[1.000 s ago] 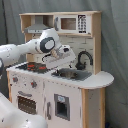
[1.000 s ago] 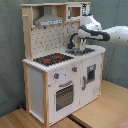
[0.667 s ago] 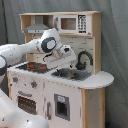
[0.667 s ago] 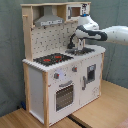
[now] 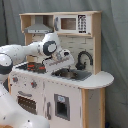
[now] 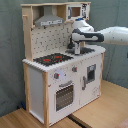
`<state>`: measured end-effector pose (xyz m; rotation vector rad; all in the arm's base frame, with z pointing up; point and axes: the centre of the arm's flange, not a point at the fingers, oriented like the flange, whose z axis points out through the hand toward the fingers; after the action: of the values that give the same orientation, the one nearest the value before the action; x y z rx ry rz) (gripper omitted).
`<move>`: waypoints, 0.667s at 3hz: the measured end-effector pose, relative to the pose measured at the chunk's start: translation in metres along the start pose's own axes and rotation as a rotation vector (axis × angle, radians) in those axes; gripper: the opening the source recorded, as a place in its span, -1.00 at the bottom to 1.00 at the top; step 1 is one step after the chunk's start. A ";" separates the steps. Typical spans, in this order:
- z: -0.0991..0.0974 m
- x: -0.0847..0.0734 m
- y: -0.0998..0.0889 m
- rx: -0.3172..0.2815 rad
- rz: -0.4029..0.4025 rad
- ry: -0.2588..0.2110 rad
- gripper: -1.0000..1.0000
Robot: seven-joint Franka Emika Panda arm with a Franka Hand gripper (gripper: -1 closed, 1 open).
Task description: Play with the kitchen
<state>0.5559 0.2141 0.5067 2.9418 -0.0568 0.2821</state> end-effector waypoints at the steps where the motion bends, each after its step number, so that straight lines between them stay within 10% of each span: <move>1: 0.019 0.003 0.005 0.028 -0.069 -0.049 1.00; 2: 0.029 0.004 0.003 0.045 -0.103 -0.076 1.00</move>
<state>0.5650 0.2056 0.4800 2.9868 0.0908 0.1589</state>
